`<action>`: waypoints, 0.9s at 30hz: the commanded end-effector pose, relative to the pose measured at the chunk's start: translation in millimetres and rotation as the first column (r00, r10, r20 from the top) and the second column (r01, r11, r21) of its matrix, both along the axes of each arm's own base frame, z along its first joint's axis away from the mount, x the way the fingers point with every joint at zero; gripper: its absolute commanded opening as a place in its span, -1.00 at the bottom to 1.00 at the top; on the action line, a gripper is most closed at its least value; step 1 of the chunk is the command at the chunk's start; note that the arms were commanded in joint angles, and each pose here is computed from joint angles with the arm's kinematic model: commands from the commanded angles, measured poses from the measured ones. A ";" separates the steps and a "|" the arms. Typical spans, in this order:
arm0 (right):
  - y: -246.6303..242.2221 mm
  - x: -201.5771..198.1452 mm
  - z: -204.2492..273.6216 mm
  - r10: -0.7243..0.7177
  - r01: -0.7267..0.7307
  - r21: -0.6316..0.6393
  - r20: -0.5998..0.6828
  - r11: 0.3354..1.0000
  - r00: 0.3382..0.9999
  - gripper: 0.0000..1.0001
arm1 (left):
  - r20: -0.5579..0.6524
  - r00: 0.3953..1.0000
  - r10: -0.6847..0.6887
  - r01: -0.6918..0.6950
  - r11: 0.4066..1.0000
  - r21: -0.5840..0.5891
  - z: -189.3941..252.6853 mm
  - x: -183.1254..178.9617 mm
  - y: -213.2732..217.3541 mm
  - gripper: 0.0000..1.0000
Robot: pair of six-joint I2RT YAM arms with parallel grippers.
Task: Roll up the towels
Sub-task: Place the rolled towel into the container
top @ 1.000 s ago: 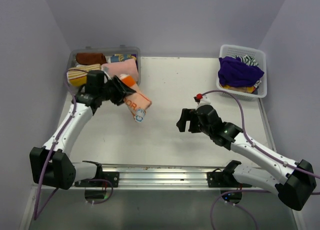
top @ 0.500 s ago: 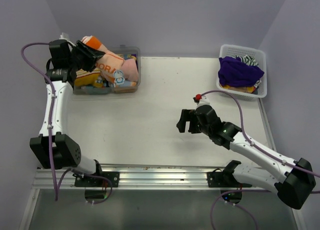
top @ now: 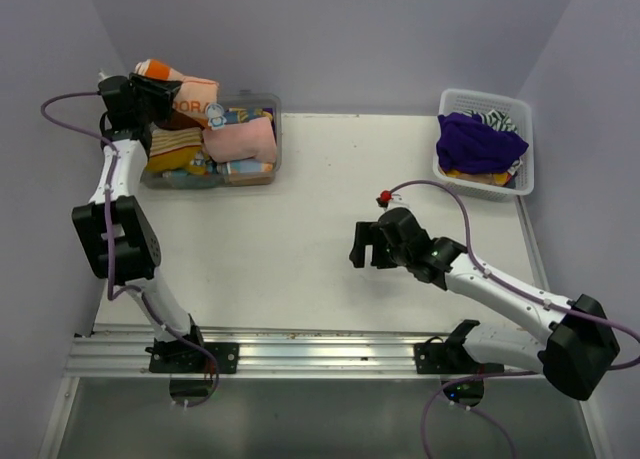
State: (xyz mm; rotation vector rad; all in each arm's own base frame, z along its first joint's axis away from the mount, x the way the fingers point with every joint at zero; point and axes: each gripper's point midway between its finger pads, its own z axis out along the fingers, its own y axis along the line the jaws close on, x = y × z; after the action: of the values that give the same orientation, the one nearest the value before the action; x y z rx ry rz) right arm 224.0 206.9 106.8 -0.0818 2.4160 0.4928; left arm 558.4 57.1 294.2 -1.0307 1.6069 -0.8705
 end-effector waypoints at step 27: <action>24.9 16.0 1.4 0.031 -0.030 0.013 -0.035 0.999 0.999 0.78 | -0.281 0.943 0.177 -0.204 0.977 -0.068 -143.3 28.9 72.7 -0.36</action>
State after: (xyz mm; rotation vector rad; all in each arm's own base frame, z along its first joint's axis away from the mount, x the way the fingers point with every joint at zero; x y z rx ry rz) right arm 232.6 224.6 93.1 -0.1170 2.4946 0.4836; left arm 597.3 118.1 169.1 -1.3088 1.6273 -0.7695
